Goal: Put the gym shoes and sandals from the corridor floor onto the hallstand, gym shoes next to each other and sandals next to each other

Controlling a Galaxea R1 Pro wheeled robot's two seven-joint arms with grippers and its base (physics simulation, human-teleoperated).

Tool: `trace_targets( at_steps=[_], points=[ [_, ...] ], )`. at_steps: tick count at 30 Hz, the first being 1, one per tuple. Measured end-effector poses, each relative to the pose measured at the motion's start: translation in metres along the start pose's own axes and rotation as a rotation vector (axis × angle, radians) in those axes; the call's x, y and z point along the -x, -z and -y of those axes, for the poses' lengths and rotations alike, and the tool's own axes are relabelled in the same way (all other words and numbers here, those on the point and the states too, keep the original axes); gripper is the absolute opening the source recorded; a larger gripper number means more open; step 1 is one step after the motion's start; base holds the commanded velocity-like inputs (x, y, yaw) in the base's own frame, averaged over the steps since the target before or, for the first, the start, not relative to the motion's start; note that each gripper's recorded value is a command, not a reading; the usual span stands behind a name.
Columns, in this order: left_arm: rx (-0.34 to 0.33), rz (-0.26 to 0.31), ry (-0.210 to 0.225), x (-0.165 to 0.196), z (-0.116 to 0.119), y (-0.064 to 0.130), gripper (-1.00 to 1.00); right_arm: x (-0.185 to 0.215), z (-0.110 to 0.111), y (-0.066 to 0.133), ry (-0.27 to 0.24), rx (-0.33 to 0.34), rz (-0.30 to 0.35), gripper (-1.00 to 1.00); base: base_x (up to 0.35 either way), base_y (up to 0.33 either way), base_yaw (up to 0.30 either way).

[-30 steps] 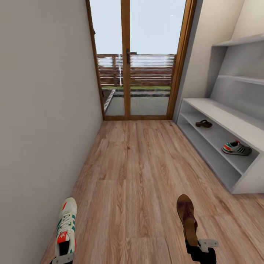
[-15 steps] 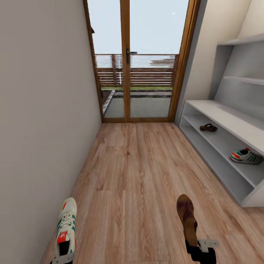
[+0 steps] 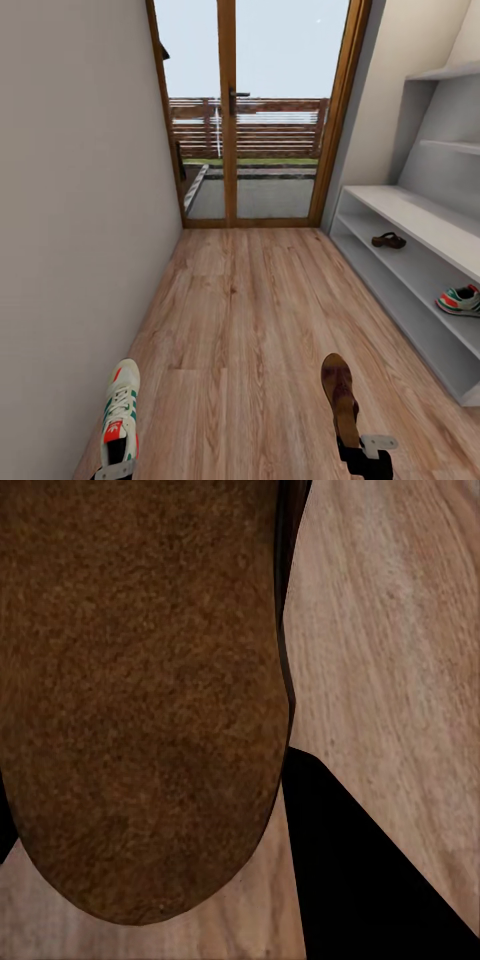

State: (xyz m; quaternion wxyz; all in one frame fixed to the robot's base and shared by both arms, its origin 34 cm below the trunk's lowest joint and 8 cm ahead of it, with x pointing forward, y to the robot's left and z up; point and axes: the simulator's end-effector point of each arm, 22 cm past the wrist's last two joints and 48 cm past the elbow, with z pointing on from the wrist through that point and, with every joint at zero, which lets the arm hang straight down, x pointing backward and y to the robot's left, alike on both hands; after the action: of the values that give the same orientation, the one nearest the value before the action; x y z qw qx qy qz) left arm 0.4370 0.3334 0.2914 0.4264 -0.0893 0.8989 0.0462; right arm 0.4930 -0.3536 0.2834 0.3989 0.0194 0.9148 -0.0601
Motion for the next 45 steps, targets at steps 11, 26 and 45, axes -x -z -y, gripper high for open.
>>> trace_targets(
  at_steps=[11,26,45],
  points=[
    [0.0,-0.001,0.0,-0.0004,-0.0001,0.0002,-1.0,0.0001,-0.0004,0.0,0.0,0.0,0.0,-1.0,0.339,0.0,0.0],
    [0.0,0.0,0.0,0.0001,0.0,0.0,-1.0,0.0001,-0.0016,-0.0001,-0.001,0.002,0.0,-1.0,0.339,0.0,-0.001],
    [-0.001,0.0,0.0,-0.0001,0.0001,0.0001,-1.0,-0.0005,-0.0025,0.0002,-0.002,0.003,-0.001,-1.0,0.339,0.0,-0.209]
  ],
)
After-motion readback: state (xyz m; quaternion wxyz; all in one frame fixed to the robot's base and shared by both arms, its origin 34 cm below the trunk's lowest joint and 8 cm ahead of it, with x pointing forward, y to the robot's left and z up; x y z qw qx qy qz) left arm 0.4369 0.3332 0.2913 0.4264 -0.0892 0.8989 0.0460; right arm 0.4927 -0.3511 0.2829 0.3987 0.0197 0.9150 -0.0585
